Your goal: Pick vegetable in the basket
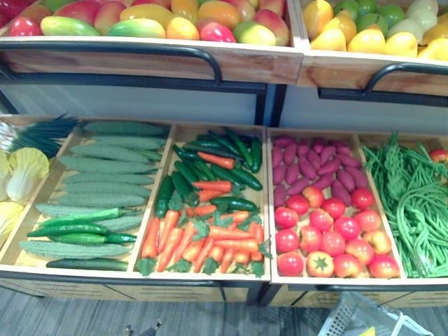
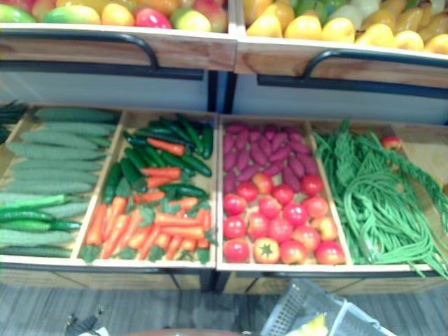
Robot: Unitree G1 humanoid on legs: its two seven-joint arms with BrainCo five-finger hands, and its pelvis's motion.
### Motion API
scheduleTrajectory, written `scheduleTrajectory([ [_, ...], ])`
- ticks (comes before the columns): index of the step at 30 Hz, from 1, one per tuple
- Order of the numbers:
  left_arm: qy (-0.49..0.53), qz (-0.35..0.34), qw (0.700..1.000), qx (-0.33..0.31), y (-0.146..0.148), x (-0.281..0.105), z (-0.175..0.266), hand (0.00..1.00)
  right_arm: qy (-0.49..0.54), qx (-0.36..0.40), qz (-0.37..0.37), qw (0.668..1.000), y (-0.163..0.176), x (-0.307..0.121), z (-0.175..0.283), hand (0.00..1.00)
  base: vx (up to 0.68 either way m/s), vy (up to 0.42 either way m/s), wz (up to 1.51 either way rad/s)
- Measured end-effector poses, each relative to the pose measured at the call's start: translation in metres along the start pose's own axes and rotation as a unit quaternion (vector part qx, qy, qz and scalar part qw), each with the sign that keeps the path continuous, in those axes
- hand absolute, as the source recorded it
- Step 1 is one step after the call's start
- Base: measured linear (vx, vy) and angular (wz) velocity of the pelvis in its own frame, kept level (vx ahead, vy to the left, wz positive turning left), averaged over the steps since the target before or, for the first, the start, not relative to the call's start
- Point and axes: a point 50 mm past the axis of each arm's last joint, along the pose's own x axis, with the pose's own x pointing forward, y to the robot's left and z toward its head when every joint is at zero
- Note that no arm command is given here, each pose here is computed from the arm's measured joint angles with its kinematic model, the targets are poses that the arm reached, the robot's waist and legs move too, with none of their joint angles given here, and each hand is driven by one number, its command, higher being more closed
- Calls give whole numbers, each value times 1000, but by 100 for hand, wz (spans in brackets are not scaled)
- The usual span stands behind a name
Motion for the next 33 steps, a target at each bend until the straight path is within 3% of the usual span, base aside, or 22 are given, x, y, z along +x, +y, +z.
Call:
scheduleTrajectory([
  [3, -8, 38, 999, -11, 4, 1, 4, 0, 0, -11, -2, 1000, -2, 0, -1, 100, 95, -24, 0],
  [6, 30, 123, 989, -76, 21, 3, -2, 0, 4, -22, -5, 1000, -6, 1, -2, 100, 66, -28, 6],
  [8, 64, 227, 961, -146, 47, 4, -7, 0, 6, -22, -9, 1000, -10, 2, -1, 100, 38, -27, 18],
  [12, 72, 337, 918, -197, 69, 3, -6, 0, 0, -35, -15, 999, -16, 4, 4, 100, -34, -15, 11],
  [15, 7, 403, 892, -206, 77, 3, 21, 0, 0, -54, -14, 998, -19, 4, 4, 100, -59, -20, 12],
  [17, -103, 433, 876, -185, 78, 0, 59, 0, -5, -67, -8, 998, -20, 5, 7, 100, -55, -16, 5],
  [22, -331, 427, 825, -165, 73, -19, 143, 0, -11, -77, -8, 997, -23, 4, 6, 100, -10, -3, 1],
  [25, -448, 386, 792, -154, 63, -37, 186, 0, -11, -78, -13, 997, -28, 4, 3, 100, 53, -4, 2],
  [29, -592, 261, 756, -100, 36, -65, 229, 0, -15, -78, -15, 997, -31, 4, 3, 100, 59, -5, -4],
  [33, -660, 133, 739, -30, 10, -78, 251, 0, -25, -92, -16, 995, -32, 4, 6, 100, 17, -12, -20],
])
